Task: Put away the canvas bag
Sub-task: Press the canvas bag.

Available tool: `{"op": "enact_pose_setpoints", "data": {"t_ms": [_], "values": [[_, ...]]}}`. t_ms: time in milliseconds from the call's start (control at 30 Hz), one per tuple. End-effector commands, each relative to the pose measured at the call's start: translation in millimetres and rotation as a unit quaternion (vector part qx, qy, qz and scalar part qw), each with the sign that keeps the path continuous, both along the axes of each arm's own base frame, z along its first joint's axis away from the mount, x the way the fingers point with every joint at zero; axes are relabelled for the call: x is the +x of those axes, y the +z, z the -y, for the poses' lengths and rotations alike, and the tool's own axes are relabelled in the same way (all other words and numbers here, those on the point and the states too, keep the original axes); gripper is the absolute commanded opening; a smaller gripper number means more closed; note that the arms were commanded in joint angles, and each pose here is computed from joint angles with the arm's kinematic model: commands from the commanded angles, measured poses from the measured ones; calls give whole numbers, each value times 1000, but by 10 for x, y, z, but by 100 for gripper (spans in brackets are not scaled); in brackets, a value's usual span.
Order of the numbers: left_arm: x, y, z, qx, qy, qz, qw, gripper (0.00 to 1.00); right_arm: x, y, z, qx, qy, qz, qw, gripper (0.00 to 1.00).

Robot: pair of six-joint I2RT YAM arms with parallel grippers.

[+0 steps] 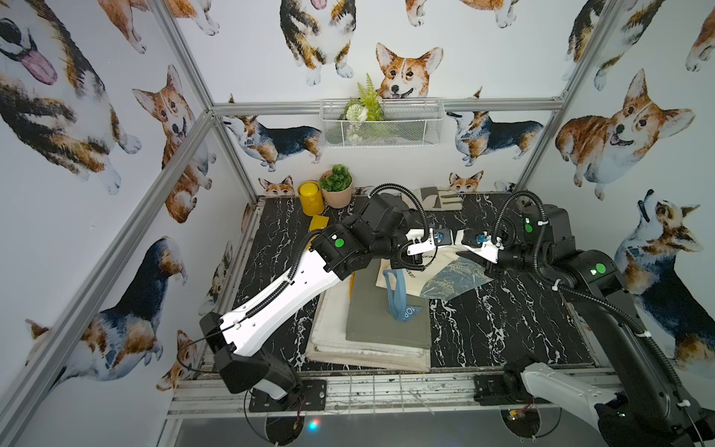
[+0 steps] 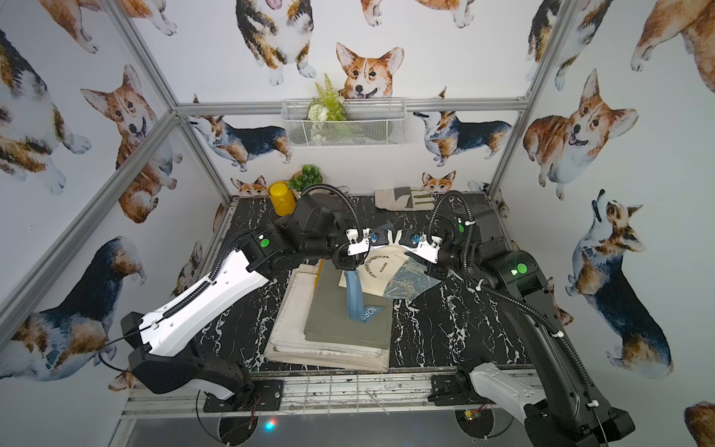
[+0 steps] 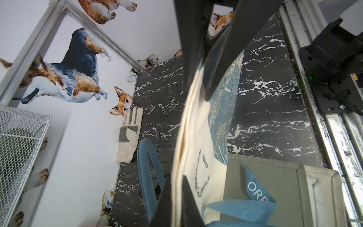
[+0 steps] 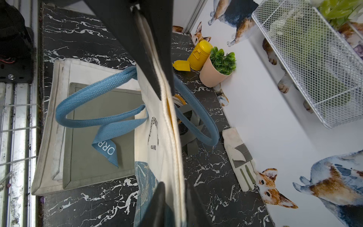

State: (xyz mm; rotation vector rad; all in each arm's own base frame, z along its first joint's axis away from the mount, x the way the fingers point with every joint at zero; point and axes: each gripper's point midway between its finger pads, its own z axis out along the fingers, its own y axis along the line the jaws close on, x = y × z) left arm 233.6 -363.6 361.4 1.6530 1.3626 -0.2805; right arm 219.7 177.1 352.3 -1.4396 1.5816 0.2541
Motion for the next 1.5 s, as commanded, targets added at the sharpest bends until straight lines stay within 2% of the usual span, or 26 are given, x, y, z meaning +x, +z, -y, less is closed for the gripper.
{"op": "enact_pose_setpoints", "data": {"t_ms": [0,100,167,233,367,433,533,733,767,800,867,933,1033,1100,1267,1367,1467], "values": [[32,201,-36,-43,-10,81,996,0,-59,-20,-30,22,0,-32,999,52],[14,396,-99,-84,-13,127,988,0,-109,-77,-2,17,-5,-65,998,61],[1,486,-147,-104,-15,140,985,0,-118,-109,37,8,-13,-74,997,62],[-34,524,-186,-118,-24,148,982,0,-119,-134,85,-3,-25,-77,997,67],[-44,619,-311,-169,-18,151,974,0,-120,-195,192,-27,-45,-72,996,67],[-3,635,-401,-184,-5,143,972,0,-126,-184,217,-28,-50,-69,996,64],[-1,608,-458,-188,-1,130,974,0,-152,-128,186,-17,-40,-63,997,46],[26,459,-477,-157,9,109,982,0,-153,74,82,17,-12,-26,999,3],[29,440,-482,-150,11,105,983,10,-150,103,69,21,-9,-20,1000,0],[10,416,-480,-142,9,98,985,29,-140,130,64,25,-10,-16,1000,0],[-48,421,-480,-137,2,93,986,52,-105,149,71,25,-17,-15,999,0],[-129,429,-458,-127,-9,96,987,64,-78,154,84,19,-23,-18,999,0],[-247,235,-364,-44,-23,119,992,71,-39,160,66,15,-23,-26,999,0],[-322,154,-286,-13,-34,127,991,74,-15,183,44,18,-21,-28,999,0],[-366,256,-67,-21,-43,133,990,80,-8,180,16,11,-8,-31,999,0],[-256,251,21,-2,-31,152,988,81,40,94,43,-5,-12,-22,1000,0],[-170,292,85,-8,-17,167,986,83,53,70,44,-9,-12,-23,1000,0]]}}
